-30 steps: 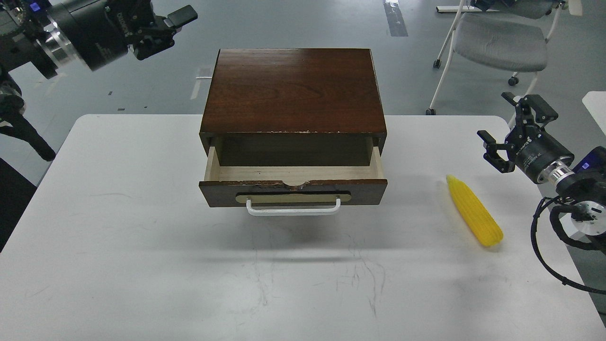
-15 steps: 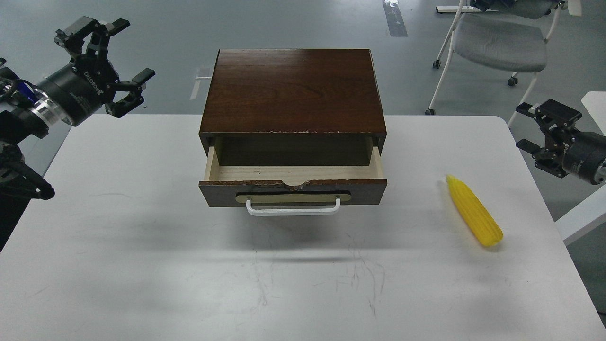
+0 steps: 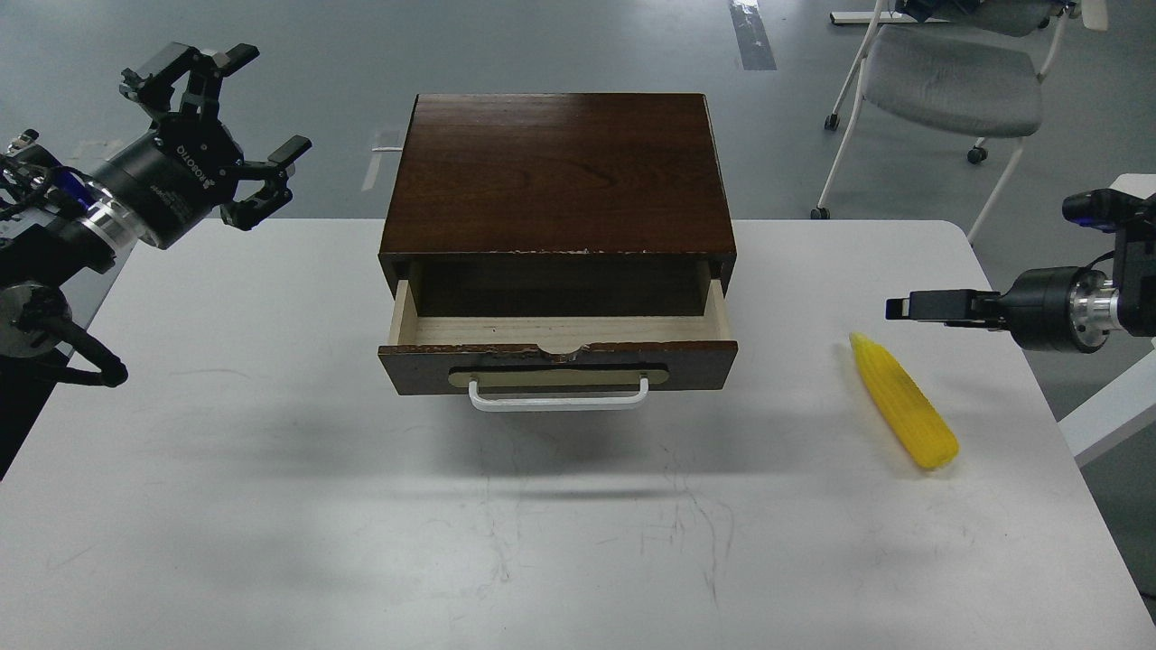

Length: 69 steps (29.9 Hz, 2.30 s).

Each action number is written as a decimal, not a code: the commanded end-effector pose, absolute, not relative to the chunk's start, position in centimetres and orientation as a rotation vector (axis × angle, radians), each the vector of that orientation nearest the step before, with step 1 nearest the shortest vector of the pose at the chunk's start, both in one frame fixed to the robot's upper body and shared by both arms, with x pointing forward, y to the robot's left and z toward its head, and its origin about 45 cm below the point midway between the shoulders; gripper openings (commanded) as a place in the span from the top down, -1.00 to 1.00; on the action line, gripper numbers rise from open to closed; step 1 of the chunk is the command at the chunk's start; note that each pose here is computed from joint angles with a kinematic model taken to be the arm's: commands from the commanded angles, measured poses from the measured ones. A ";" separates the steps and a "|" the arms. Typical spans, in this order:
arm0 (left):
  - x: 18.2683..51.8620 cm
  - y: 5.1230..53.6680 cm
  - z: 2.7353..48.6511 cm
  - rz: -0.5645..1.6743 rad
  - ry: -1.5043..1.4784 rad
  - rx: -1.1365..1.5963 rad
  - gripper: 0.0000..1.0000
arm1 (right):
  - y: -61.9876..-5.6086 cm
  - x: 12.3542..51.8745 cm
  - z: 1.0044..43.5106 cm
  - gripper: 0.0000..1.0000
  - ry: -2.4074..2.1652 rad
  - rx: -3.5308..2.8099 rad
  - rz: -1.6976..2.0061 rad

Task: Put corn in drawer with both arms
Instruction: 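Lower the right gripper onto the yellow corn cob and grasp it, then lift the corn with the right gripper and carry it over the drawer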

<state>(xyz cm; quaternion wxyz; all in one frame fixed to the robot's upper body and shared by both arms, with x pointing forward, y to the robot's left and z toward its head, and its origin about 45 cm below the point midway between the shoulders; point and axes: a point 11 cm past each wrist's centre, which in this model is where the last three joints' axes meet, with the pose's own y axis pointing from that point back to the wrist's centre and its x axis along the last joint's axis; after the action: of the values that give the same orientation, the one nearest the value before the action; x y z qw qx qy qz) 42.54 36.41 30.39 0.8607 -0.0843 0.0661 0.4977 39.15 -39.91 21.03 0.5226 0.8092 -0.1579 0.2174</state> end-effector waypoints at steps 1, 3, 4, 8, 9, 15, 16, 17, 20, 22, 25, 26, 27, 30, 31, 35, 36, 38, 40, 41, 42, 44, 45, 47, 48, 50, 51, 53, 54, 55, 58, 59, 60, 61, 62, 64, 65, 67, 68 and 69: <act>42.5 36.4 30.4 1.043 0.137 -0.176 -0.95 | -38.7 38.6 19.1 -0.98 -0.238 1.896 0.504; 42.5 36.4 30.4 1.043 0.137 -0.176 -0.95 | -39.0 38.2 18.6 -0.98 -0.218 1.883 0.492; 42.5 36.4 30.4 1.043 0.137 -0.176 -0.95 | -39.2 38.1 18.5 -0.98 -0.210 1.875 0.491; 42.5 36.3 30.4 1.042 0.138 -0.178 -0.95 | -39.9 38.0 18.4 -0.98 -0.176 1.829 0.509; 42.5 36.3 30.4 1.042 0.138 -0.178 -0.95 | -40.3 38.1 18.5 -0.98 -0.169 1.809 0.515; 42.7 36.0 30.8 1.035 0.133 -0.192 -0.95 | -40.9 37.9 18.1 -0.98 -0.138 1.768 0.523; 42.7 36.0 30.7 1.036 0.134 -0.191 -0.95 | -40.8 37.9 17.9 -0.98 -0.134 1.771 0.522; 42.7 36.1 30.7 1.037 0.133 -0.191 -0.95 | -40.6 37.9 17.8 -0.98 -0.129 1.773 0.521; 42.7 36.3 30.8 1.041 0.130 -0.190 -0.95 | -40.0 37.8 16.9 -0.96 -0.097 1.766 0.516; 42.7 36.3 30.9 1.041 0.130 -0.190 -0.95 | -40.0 37.8 16.5 -0.95 -0.076 1.754 0.511; 42.7 36.3 30.9 1.040 0.128 -0.191 -0.95 | -40.0 37.8 16.3 -0.93 -0.070 1.745 0.509; 42.7 36.3 30.9 1.040 0.128 -0.190 -0.95 | -39.9 37.8 16.3 -0.91 -0.067 1.745 0.509; 42.7 36.2 30.9 1.038 0.128 -0.190 -0.95 | -40.0 37.8 16.2 -0.88 -0.066 1.744 0.508; 42.7 36.3 31.0 1.039 0.127 -0.190 -0.95 | -40.3 37.3 15.7 -0.83 -0.038 1.729 0.493; 42.7 36.3 31.0 1.039 0.127 -0.190 -0.95 | -40.4 37.1 15.6 -0.82 -0.033 1.726 0.489; 42.7 36.3 31.2 1.040 0.124 -0.195 -0.95 | -40.7 36.8 15.3 -0.59 -0.018 1.717 0.477; 42.8 36.3 31.3 1.040 0.121 -0.199 -0.95 | -40.7 36.7 15.2 -0.38 -0.015 1.715 0.476; 42.8 36.3 31.4 1.040 0.121 -0.200 -0.95 | -40.7 36.7 15.2 0.06 -0.015 1.717 0.477; 42.8 36.4 31.4 1.041 0.120 -0.200 -0.95 | -40.6 36.8 15.3 0.54 -0.014 1.717 0.480; 42.8 36.3 31.4 1.040 0.120 -0.202 -0.95 | -40.6 36.7 15.2 0.83 -0.012 1.718 0.478; 42.8 36.2 31.4 1.038 0.121 -0.202 -0.95 | -40.6 36.8 15.2 0.84 -0.013 1.718 0.480; 42.8 36.3 31.4 1.040 0.120 -0.202 -0.95 | -40.4 36.7 15.3 1.00 -0.012 1.723 0.481; 42.8 36.3 31.4 1.040 0.120 -0.202 -0.95 | -40.4 36.7 15.3 1.00 -0.010 1.722 0.481; 42.7 36.3 31.4 1.038 0.120 -0.202 -0.95 | -40.4 36.7 15.3 1.00 -0.012 1.723 0.482; 42.7 36.3 31.4 1.038 0.120 -0.202 -0.95 | -40.5 36.7 15.3 1.00 -0.010 1.721 0.481; 42.7 36.3 31.4 1.038 0.120 -0.202 -0.95 | -40.4 37.2 15.9 1.00 -0.019 1.719 0.495; 42.8 36.2 31.5 1.038 0.119 -0.203 -0.95 | -40.2 37.4 16.2 1.00 -0.022 1.720 0.504; 42.8 36.2 31.6 1.037 0.118 -0.203 -0.95 | -39.5 38.9 18.1 1.00 -0.041 1.715 0.557; 42.8 36.3 31.6 1.038 0.117 -0.203 -0.95 | -39.1 39.5 19.0 1.00 -0.046 1.713 0.580; 42.8 36.2 31.6 1.037 0.116 -0.204 -0.95 | -38.1 40.7 20.8 1.00 -0.057 1.712 0.632; 42.8 36.1 31.6 1.035 0.117 -0.205 -0.95 | -35.4 44.3 27.5 1.00 -0.108 1.681 0.797; 42.8 36.1 31.6 1.035 0.117 -0.205 -0.95 | -34.9 45.0 29.1 1.00 -0.122 1.671 0.834; 42.9 36.1 31.7 1.035 0.116 -0.206 -0.95 | -34.2 45.6 30.5 1.00 -0.130 1.661 0.870; 42.9 36.1 31.7 1.035 0.115 -0.207 -0.95 | -32.2 46.7 33.2 1.00 -0.132 1.647 0.946; 42.9 36.1 31.7 1.035 0.115 -0.207 -0.95 | -30.9 47.2 34.4 1.00 -0.125 1.639 0.986; 42.9 36.2 31.8 1.036 0.114 -0.206 -0.95 | -26.7 48.3 38.4 1.00 -0.074 1.576 1.113; 42.9 36.2 31.8 1.037 0.114 -0.206 -0.95 | -25.4 48.5 39.2 1.00 -0.054 1.558 1.144; 42.9 36.2 31.8 1.036 0.114 -0.206 -0.95 | -21.6 48.6 41.0 1.00 0.015 1.509 1.227; 42.8 36.3 31.8 1.037 0.113 -0.206 -0.95 | -20.4 48.5 41.3 1.00 0.041 1.495 1.253; 42.8 36.3 31.8 1.037 0.113 -0.206 -0.95 | -17.9 48.2 41.5 1.00 0.091 1.484 1.297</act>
<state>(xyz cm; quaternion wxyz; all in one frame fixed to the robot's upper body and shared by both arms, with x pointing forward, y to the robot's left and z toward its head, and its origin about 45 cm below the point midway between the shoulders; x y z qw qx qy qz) 42.87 36.18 31.76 0.8622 -0.0986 0.0544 0.4939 48.55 -23.24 40.03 0.5648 0.6524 -0.0049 0.5054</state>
